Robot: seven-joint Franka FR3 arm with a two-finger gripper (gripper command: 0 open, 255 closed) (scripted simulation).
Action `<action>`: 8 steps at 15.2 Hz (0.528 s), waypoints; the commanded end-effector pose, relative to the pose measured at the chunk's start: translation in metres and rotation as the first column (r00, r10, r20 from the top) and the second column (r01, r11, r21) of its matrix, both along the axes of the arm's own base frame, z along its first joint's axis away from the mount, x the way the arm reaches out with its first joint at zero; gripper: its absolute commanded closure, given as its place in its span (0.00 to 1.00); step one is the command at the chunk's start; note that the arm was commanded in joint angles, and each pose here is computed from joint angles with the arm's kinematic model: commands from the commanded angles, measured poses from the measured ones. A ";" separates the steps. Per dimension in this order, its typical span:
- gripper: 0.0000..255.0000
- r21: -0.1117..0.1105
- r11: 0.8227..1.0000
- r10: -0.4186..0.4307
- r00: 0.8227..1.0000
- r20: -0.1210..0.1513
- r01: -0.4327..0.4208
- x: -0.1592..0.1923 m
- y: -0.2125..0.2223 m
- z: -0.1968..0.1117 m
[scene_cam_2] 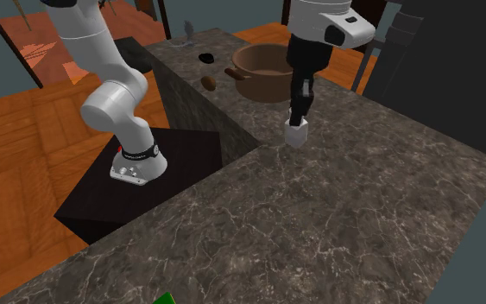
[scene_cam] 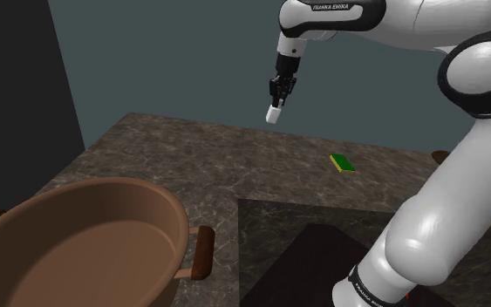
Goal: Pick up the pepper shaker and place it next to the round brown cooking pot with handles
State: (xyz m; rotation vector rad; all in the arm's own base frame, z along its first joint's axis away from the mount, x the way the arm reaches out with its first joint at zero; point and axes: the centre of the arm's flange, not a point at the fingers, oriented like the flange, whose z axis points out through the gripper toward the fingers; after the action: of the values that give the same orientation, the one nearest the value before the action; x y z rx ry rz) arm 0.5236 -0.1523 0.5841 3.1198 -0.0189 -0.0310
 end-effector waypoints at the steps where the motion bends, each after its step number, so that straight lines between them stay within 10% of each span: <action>1: 1.00 -0.001 1.000 -0.001 1.000 0.000 0.001 -0.013 0.026 0.000; 8: 1.00 -0.001 1.000 -0.001 1.000 0.000 0.001 -0.048 0.111 0.000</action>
State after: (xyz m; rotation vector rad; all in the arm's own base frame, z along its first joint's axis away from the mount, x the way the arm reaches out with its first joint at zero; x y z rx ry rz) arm 0.4823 -0.0531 0.5836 3.1194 -0.0190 -0.0309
